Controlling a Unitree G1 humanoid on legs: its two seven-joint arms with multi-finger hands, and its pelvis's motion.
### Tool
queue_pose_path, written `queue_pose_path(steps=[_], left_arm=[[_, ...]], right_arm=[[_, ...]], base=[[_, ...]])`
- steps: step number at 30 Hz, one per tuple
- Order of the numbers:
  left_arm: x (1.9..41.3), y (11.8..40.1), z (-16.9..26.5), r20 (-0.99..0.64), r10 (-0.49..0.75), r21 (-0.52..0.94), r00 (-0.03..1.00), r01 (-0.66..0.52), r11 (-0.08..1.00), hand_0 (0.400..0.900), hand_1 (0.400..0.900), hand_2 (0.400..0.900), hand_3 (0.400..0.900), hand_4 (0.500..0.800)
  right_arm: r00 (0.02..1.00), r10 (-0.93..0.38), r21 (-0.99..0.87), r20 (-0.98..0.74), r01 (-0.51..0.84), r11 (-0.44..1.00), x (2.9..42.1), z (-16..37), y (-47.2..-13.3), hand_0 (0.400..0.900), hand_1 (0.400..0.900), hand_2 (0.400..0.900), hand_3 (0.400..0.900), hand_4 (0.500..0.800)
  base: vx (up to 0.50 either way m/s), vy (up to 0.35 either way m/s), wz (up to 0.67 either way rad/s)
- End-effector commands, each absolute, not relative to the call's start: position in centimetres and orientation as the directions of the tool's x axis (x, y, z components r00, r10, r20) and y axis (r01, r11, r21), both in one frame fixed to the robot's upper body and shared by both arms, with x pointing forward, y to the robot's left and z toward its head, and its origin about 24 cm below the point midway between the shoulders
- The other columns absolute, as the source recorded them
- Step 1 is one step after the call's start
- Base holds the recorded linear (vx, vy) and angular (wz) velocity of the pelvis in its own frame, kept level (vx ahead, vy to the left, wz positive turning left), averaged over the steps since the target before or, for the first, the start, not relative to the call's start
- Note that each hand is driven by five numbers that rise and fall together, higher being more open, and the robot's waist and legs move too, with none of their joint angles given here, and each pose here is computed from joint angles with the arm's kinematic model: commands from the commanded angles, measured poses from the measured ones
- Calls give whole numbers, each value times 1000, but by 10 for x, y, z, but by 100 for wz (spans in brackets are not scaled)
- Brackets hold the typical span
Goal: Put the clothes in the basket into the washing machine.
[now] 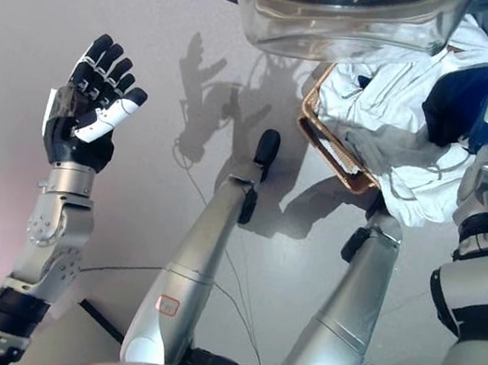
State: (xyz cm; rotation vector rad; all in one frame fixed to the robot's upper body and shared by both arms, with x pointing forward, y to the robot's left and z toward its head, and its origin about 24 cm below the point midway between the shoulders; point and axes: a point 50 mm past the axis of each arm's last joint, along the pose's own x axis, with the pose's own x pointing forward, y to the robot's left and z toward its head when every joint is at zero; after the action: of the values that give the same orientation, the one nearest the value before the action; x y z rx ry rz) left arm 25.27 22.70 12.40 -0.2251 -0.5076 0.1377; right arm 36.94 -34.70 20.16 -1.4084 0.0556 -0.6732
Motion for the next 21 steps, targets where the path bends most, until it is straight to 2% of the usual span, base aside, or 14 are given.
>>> queue_pose_path(steps=[1,3,5,7,8,9,10,12,13,14,15,16,19,21], left_arm=[[243,242,146,595,326,-350,734,-128,928,900,900,900,900,800],[247,244,137,558,365,-378,745,-164,911,900,900,900,900,800],[251,248,132,534,396,-384,747,-203,901,900,900,900,900,800],[254,251,128,513,424,-396,746,-232,888,900,900,900,900,800],[255,254,125,496,449,-416,743,-251,874,900,900,900,900,800],[256,255,122,481,466,-431,743,-262,863,900,900,900,900,800],[256,256,122,480,464,-429,744,-263,864,900,900,900,900,800],[259,259,114,442,492,-453,750,-286,844,900,900,900,900,800],[259,259,114,443,490,-451,751,-286,845,900,900,900,900,800],[259,259,110,421,501,-464,756,-295,835,900,900,900,900,800],[260,258,106,403,508,-480,762,-297,826,900,900,900,900,800],[260,258,106,402,507,-478,763,-297,827,900,900,900,900,800],[262,255,100,370,512,-488,775,-307,817,900,900,900,900,800],[262,253,95,356,511,-492,782,-308,814,900,900,900,900,800]], right_arm=[[713,-546,-739,440,633,231,368,228,-349,400,400,400,400,500],[687,-604,-527,404,714,461,373,227,-339,400,400,400,400,500],[666,-664,-255,340,744,617,374,219,-333,400,400,400,400,500],[669,-688,-27,281,722,691,375,208,-326,400,400,400,400,500],[671,-700,222,243,664,714,375,201,-318,400,400,400,400,500],[682,-696,332,225,618,713,375,195,-312,400,400,400,400,500],[683,-696,334,222,618,712,374,193,-312,400,400,400,400,500],[704,-683,598,194,467,652,375,184,-297,400,400,400,400,500],[705,-682,601,193,465,650,374,183,-298,400,400,400,400,500],[708,-681,764,186,332,554,374,182,-288,400,400,400,400,500],[709,-682,838,179,254,483,374,181,-283,400,400,400,400,500],[710,-681,840,178,250,481,373,179,-283,400,400,400,400,500],[721,-670,946,177,65,319,371,173,-267,400,400,400,400,500],[708,-683,964,178,14,265,368,169,-265,400,400,400,400,500]], base=[[23,-4,-9],[39,1,-12],[-4,-8,-10],[-50,-7,-11],[49,-27,-12],[40,-16,-10],[30,-12,-5],[38,-24,-10],[46,-47,-8],[35,-45,0],[35,-45,1],[33,-39,8],[36,-34,8],[48,-28,5]])
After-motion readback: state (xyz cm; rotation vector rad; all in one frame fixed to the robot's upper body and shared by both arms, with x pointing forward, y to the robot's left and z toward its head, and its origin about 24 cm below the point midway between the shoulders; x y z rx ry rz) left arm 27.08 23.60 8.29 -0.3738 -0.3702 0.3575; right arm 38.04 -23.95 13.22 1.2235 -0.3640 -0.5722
